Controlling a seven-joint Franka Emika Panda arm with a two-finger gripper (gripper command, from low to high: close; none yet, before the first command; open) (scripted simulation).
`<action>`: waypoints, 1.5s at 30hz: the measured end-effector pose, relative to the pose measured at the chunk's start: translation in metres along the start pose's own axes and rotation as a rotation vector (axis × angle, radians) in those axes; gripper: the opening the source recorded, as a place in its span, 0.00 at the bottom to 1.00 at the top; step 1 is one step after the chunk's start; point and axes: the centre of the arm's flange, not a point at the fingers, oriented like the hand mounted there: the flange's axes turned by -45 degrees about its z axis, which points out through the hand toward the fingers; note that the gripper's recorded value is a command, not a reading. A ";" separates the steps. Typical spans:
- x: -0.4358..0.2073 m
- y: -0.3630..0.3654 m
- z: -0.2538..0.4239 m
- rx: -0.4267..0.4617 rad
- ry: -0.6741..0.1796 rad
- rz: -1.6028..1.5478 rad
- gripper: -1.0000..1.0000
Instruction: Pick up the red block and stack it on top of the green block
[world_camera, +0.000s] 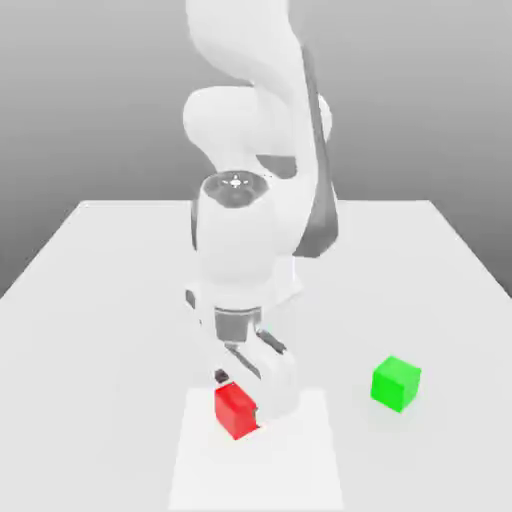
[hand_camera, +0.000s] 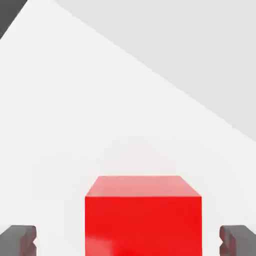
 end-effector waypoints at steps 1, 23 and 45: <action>-0.001 0.001 0.006 -0.002 -0.001 -0.001 0.00; -0.009 -0.005 -0.059 -0.003 0.000 -0.044 0.00; -0.219 -0.081 -0.073 -0.008 0.013 -0.952 0.00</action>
